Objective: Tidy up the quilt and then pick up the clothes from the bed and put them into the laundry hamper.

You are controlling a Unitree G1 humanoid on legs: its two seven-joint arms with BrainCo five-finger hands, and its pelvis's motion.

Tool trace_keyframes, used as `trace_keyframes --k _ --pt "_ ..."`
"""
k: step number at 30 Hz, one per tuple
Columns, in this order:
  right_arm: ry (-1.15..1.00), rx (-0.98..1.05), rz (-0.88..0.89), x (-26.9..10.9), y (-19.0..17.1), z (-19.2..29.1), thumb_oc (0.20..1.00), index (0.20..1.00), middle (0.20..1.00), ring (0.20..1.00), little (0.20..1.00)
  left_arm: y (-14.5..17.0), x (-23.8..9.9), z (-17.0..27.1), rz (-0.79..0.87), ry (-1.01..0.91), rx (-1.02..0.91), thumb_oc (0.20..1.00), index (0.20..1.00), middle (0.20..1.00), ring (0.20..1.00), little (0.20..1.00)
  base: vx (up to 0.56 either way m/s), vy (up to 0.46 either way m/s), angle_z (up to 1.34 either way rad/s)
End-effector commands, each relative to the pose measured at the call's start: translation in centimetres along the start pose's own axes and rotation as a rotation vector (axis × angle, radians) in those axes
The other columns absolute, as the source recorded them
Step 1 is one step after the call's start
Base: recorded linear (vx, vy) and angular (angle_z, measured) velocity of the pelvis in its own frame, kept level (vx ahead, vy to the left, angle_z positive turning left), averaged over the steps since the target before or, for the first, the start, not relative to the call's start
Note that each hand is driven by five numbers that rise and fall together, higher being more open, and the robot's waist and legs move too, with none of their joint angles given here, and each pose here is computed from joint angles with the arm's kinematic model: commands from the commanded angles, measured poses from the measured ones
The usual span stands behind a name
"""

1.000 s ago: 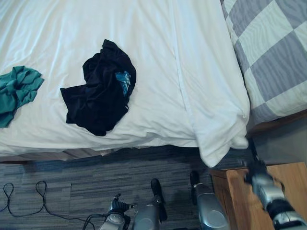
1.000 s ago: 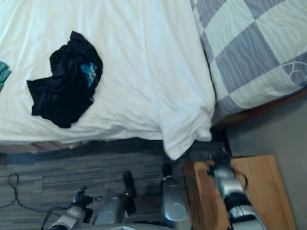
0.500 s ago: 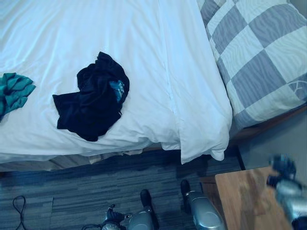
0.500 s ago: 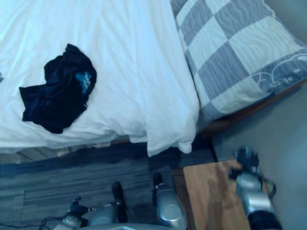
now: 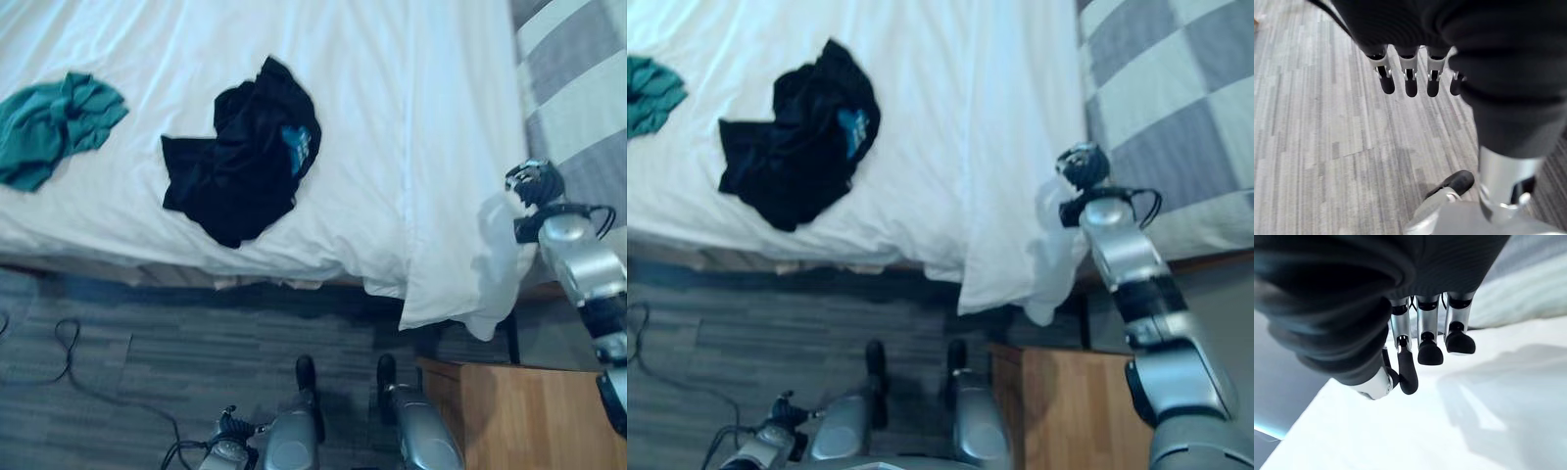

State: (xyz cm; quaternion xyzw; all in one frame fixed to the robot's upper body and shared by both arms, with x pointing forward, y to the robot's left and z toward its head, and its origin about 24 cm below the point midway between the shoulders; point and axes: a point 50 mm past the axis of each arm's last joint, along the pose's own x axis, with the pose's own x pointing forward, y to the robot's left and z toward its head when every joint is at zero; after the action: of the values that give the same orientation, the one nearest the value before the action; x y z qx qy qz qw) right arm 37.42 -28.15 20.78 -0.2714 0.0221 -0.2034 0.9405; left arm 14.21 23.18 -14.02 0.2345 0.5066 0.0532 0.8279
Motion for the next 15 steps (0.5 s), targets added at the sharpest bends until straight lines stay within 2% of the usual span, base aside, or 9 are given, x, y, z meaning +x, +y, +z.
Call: trace_keyframes --k 1,5,9,15 --pt "-0.052 -0.088 -0.084 0.7 -2.2 2.4 0.200 0.200 0.200 0.200 0.200 2.0 0.1 -1.2 0.038 0.036 -0.006 1.000 1.000 1.000 1.000 1.000 -0.05 0.026 0.35" --pt "0.023 -0.115 -0.109 1.4 -2.6 0.8 0.200 0.200 0.200 0.200 0.200 1.5 -0.1 -1.5 0.019 0.022 0.000 1.000 1.000 1.000 1.000 1.000 -0.03 0.019 0.14" --pt "0.138 -0.109 -0.085 1.4 -2.9 -2.6 0.200 0.200 0.200 0.200 0.200 0.8 -0.5 -1.7 -0.015 -0.009 0.009 1.000 1.000 1.000 1.000 1.000 -0.02 0.053 0.06" --pt "0.282 -0.022 -0.030 -1.4 -1.0 -10.6 0.200 0.200 0.200 0.200 0.200 0.6 -0.8 -1.0 -0.010 -0.054 0.004 1.000 1.000 1.000 1.000 1.000 -0.02 0.055 0.00"
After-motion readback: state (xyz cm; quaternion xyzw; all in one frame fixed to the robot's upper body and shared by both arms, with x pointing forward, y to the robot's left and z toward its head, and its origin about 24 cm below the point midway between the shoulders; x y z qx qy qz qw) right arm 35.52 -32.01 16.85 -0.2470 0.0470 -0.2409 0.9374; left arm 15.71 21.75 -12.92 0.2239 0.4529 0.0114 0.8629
